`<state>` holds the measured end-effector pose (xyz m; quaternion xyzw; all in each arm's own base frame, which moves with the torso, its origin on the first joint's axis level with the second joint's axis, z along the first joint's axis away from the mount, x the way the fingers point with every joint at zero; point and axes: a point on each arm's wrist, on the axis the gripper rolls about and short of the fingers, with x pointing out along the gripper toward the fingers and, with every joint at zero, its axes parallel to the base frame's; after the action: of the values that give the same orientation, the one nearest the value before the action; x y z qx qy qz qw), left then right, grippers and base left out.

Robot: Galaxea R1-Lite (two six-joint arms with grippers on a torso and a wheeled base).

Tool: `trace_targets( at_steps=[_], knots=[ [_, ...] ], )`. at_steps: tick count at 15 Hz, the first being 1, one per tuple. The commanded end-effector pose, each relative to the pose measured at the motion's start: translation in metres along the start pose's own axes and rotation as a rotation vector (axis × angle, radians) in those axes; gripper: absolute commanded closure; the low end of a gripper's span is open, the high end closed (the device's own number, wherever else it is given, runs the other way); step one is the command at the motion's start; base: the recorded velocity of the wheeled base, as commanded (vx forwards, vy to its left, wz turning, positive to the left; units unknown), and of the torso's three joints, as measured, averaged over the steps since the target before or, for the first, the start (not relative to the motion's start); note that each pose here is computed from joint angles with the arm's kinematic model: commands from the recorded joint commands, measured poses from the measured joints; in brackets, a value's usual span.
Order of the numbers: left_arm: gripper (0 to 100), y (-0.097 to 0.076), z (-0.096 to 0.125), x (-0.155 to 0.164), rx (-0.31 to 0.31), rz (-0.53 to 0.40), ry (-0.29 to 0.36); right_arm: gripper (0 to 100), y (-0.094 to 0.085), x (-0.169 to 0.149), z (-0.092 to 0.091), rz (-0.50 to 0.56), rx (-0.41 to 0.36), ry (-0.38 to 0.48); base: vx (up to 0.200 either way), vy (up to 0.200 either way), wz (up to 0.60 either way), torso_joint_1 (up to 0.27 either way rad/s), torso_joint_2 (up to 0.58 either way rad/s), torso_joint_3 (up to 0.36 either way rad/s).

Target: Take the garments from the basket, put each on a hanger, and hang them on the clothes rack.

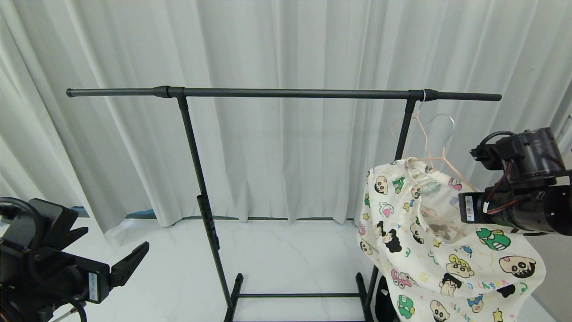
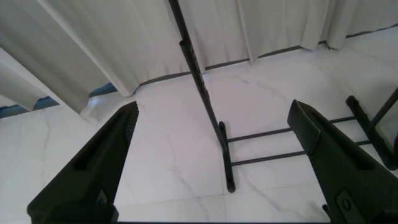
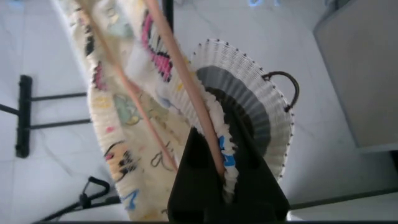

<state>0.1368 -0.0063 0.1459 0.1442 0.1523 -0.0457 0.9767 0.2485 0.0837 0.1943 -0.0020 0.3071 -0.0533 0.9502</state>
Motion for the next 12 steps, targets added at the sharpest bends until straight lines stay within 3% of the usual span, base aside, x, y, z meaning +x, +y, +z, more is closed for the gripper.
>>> trace_targets(
  at_steps=[1,4,6,12],
  knots=[
    [0,0.0,-0.001,0.001,0.001,-0.001,0.004,100,0.004,0.002,0.007,0.009,0.007,-0.017,0.0,0.0,0.0,0.0,0.0,0.0],
    [0,-0.001,-0.001,0.001,0.015,-0.006,0.005,100,0.017,0.006,0.023,0.031,0.014,-0.071,0.0,0.0,0.0,0.0,0.0,0.0],
    [0,0.0,0.0,0.002,0.026,-0.004,0.004,100,0.024,0.01,0.034,-0.011,0.018,-0.105,0.0,0.0,0.0,0.0,0.0,0.0],
    [0,0.002,0.008,0.004,0.024,0.004,-0.018,100,0.041,-0.015,0.03,0.054,-0.029,-0.116,0.0,0.0,0.0,0.0,0.0,0.0]
  ],
)
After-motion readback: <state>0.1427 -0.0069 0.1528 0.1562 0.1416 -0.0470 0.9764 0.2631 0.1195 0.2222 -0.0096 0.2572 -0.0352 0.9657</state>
